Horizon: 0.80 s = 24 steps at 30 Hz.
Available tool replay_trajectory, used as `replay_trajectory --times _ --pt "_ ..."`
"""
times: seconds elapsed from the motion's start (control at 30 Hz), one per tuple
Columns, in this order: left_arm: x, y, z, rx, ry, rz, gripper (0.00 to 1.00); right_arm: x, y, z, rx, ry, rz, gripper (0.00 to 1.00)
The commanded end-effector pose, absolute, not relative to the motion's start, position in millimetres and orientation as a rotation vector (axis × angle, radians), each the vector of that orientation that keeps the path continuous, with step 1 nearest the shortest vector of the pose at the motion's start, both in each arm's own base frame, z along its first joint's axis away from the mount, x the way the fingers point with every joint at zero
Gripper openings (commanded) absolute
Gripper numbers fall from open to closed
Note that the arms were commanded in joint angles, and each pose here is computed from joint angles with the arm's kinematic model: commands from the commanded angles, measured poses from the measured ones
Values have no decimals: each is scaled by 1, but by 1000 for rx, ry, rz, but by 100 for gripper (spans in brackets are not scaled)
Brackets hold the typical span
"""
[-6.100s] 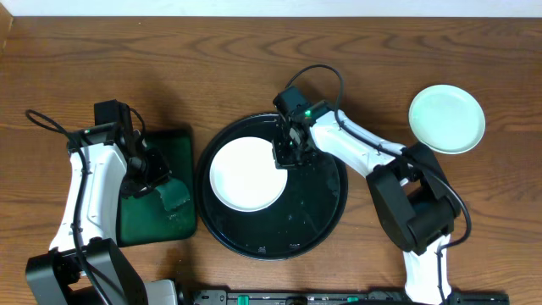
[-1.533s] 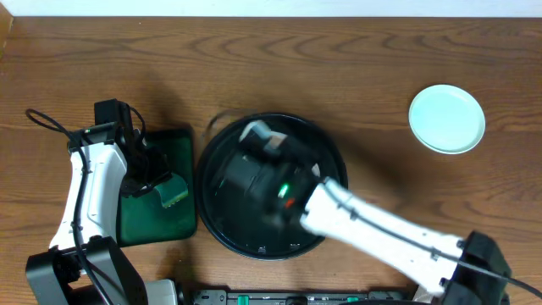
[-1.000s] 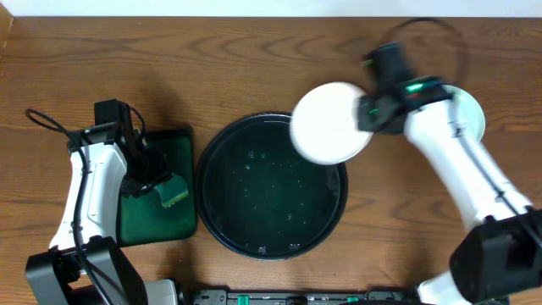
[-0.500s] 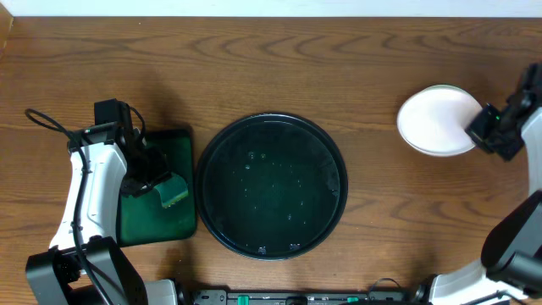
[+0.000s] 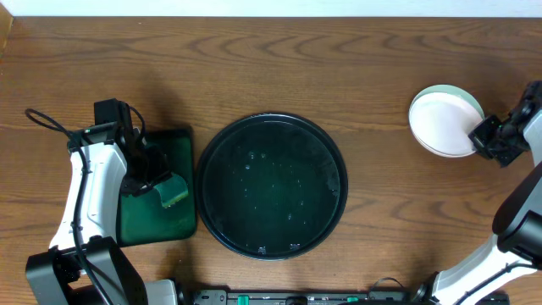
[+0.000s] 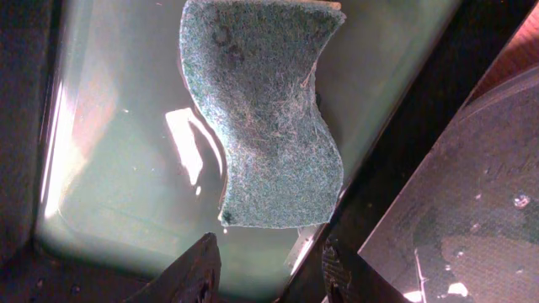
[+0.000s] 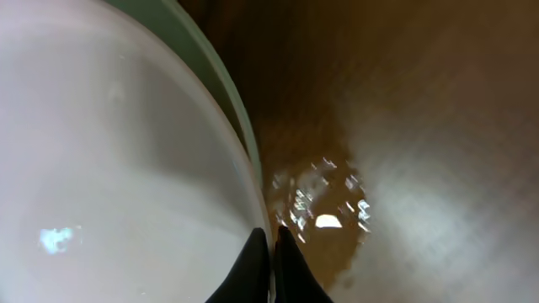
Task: Clean dirty plates on tray and stack at the side
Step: 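Carry the plate right and lower it onto the pale plate stack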
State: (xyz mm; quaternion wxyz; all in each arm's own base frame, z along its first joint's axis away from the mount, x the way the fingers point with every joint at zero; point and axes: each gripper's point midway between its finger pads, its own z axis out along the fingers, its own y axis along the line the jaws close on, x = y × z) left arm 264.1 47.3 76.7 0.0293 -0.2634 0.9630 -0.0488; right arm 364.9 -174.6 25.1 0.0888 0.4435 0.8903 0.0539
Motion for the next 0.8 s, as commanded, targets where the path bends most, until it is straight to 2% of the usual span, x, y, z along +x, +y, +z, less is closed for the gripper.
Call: replay_trajectory --times 0.0,0.37,0.4,0.43,0.47,0.6,0.7,0.77 --pt "265 49 75 -810 2976 -146 41 365 -176 11 1385 2640 169 1" --pt "267 49 75 -808 2970 -146 41 384 -184 13 1348 2567 177 3" --pt "267 49 75 -807 2967 -146 41 384 -183 12 1349 2571 183 26" --pt "268 50 75 -807 2965 -146 41 384 -181 12 1348 2574 196 73" --pt "269 50 75 -806 2962 -146 41 383 -180 12 1349 2577 203 99" --pt "269 50 75 -805 2961 -146 42 381 -171 13 1356 2596 258 99" --pt "270 50 75 -796 2959 -146 52 383 -163 20 1338 2596 307 99" --pt "271 50 75 -765 2959 -145 57 386 -158 29 1309 2594 315 86"
